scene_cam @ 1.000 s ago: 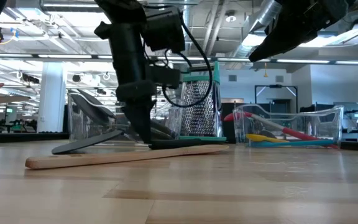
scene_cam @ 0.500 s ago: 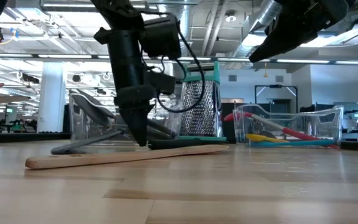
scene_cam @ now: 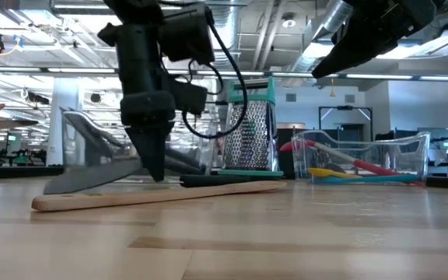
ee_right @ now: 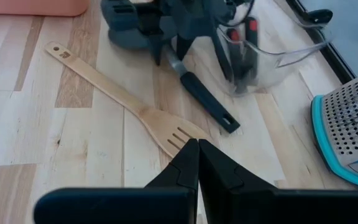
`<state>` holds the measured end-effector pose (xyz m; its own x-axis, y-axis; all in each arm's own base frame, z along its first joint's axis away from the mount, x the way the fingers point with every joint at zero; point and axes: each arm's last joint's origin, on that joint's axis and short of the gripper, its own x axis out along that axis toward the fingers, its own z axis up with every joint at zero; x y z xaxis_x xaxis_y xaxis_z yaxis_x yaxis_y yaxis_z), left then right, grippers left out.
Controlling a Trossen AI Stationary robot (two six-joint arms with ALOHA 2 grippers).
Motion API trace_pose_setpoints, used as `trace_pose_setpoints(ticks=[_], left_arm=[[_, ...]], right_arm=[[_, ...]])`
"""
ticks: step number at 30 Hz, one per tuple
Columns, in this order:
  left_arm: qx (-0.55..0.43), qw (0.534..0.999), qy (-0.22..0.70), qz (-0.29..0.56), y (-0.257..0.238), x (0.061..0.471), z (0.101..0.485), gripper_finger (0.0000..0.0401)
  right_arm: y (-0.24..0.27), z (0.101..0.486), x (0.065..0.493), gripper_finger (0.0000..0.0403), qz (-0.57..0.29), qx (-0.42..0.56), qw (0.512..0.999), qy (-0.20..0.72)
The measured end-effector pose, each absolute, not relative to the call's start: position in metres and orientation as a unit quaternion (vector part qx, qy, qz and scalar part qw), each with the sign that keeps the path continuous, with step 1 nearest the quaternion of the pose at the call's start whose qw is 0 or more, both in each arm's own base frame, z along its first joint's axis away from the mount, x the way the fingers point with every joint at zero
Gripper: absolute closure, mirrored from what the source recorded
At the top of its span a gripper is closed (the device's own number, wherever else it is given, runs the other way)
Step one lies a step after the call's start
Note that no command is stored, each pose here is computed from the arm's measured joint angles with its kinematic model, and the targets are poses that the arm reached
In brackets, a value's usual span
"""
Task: Pick & Place Kitchen Items
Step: Put the black spatula into the left transparent bin
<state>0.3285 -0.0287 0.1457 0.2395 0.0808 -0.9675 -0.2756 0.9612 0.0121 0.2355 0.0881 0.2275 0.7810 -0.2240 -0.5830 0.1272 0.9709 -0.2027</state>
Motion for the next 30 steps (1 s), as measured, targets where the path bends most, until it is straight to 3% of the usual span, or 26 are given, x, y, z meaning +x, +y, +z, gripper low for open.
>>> trace_pose_setpoints(ticks=[22, 30], left_arm=[[-0.069, 0.802, 0.583, 0.11, -0.031, 0.33, 0.155, 0.0229], [-0.016, 0.805, 0.578, 0.129, -0.02, 0.331, 0.156, 0.0229]], right_arm=[[0.088, 0.228, 0.236, 0.0401, -0.093, -0.076, 0.941, 0.317], [0.088, 0.228, 0.236, 0.0401, -0.094, -0.076, 0.941, 0.317]])
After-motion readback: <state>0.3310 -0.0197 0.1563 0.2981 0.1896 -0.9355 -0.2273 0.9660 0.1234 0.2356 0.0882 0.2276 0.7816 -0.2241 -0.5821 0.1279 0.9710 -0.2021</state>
